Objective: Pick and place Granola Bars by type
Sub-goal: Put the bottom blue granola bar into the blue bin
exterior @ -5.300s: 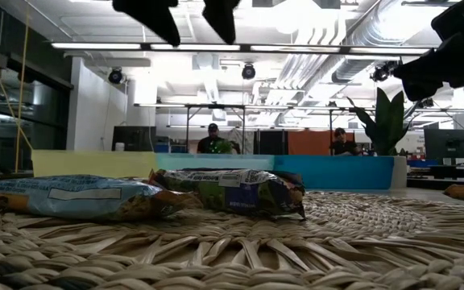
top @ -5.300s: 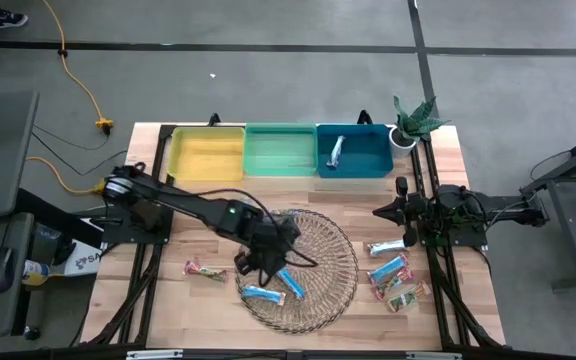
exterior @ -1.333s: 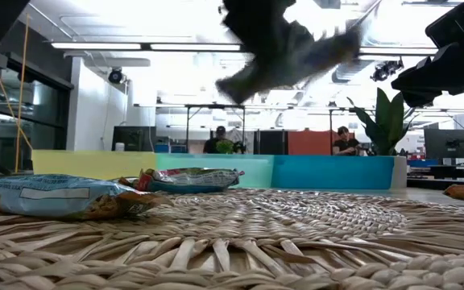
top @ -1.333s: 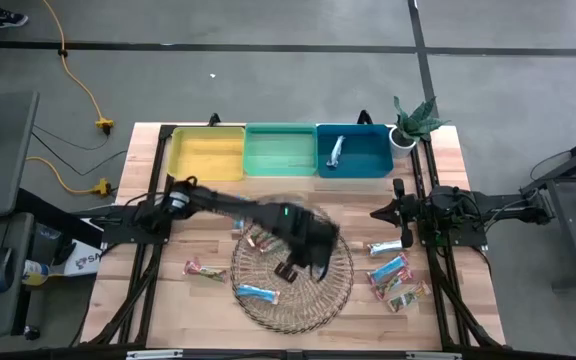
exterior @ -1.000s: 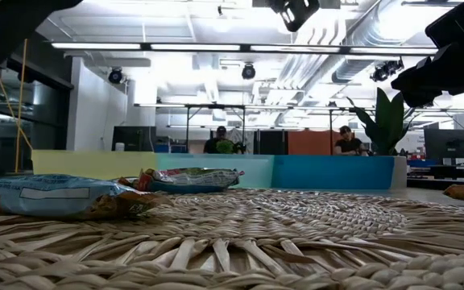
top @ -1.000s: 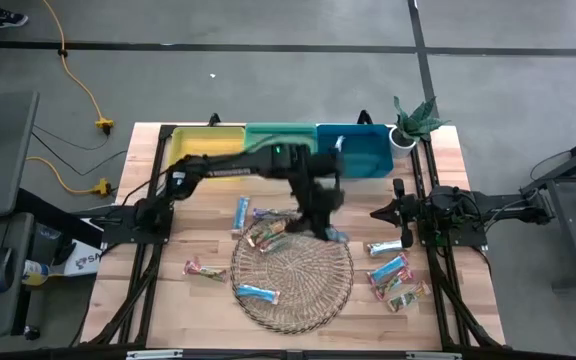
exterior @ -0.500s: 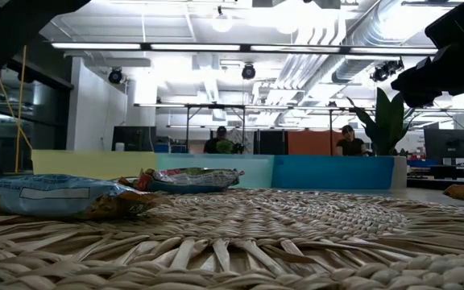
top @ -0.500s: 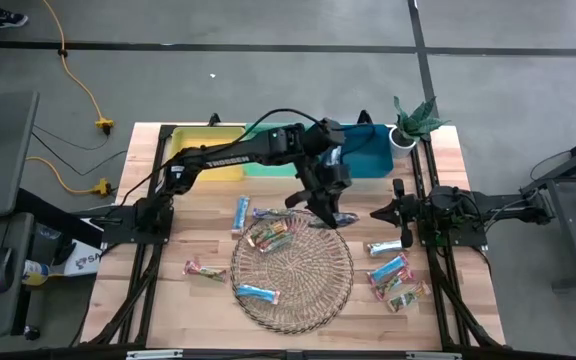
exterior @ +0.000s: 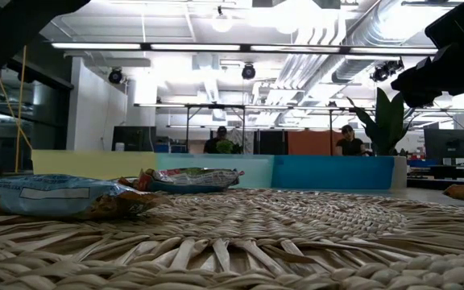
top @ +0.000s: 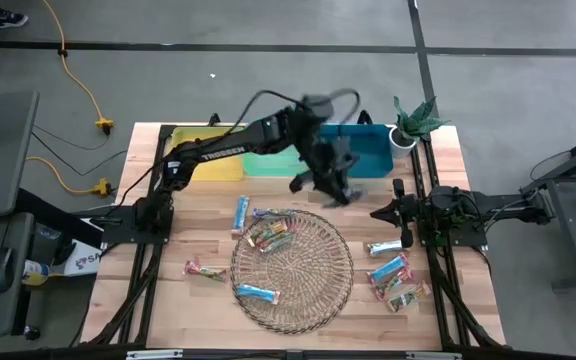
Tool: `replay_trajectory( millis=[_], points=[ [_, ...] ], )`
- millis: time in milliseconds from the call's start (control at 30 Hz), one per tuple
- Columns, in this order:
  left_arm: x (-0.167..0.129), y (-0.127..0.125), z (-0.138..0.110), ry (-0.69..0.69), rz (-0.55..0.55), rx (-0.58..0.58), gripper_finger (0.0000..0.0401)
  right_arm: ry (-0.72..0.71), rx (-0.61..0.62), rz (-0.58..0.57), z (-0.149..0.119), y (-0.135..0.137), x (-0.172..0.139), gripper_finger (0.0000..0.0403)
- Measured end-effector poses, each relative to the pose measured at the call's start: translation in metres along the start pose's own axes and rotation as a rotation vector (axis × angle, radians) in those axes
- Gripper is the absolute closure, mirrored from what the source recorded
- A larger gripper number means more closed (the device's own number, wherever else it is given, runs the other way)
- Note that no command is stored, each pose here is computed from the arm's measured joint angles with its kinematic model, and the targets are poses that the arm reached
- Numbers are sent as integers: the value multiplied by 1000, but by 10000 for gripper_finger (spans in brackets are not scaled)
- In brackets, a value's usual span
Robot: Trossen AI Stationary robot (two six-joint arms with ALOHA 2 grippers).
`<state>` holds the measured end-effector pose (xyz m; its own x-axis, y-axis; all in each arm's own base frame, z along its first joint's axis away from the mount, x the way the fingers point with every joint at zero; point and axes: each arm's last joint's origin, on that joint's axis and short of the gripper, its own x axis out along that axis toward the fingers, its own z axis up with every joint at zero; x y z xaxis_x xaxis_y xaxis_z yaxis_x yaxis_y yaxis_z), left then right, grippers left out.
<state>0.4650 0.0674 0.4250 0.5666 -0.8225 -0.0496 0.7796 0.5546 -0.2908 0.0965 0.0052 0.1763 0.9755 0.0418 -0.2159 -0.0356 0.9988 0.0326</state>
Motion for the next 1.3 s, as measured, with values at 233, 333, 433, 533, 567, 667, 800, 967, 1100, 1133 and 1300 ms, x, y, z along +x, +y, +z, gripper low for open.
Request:
replay_trajectory(
  millis=[233, 333, 433, 533, 567, 667, 800, 967, 1100, 1133, 1300],
  points=[
    [-36, -12, 45, -254, 248, 191, 360, 0, 0, 0, 0, 0, 0, 402],
    [-50, -16, 57, -351, 408, 258, 360, -2, 0, 0, 0, 0, 0, 402],
    [-58, -18, 64, -448, 651, 269, 360, -1, 0, 0, 0, 0, 0, 402],
    [-57, -19, 68, -557, 914, 253, 360, -1, 0, 0, 0, 0, 0, 402],
    [-55, -20, 68, -587, 997, 246, 360, -1, 0, 1, 0, 0, 0, 402],
    [-52, -19, 65, -617, 1263, 228, 360, -1, 0, 1, 0, 0, 0, 402],
    [-49, -11, 51, -589, 1626, 145, 360, 0, 0, 1, 0, 0, 0, 402],
    [-59, 33, 19, -469, 1704, 39, 360, 0, 0, 0, 0, 0, 0, 402],
    [-72, 70, -18, -408, 1750, -198, 360, -1, 0, 1, 0, 0, 0, 402],
    [-73, 79, -28, -398, 1753, -255, 360, 0, 0, 0, 0, 0, 0, 402],
    [-71, 111, -64, -382, 1675, -456, 360, 0, 0, 0, 0, 0, 0, 402]
  ],
)
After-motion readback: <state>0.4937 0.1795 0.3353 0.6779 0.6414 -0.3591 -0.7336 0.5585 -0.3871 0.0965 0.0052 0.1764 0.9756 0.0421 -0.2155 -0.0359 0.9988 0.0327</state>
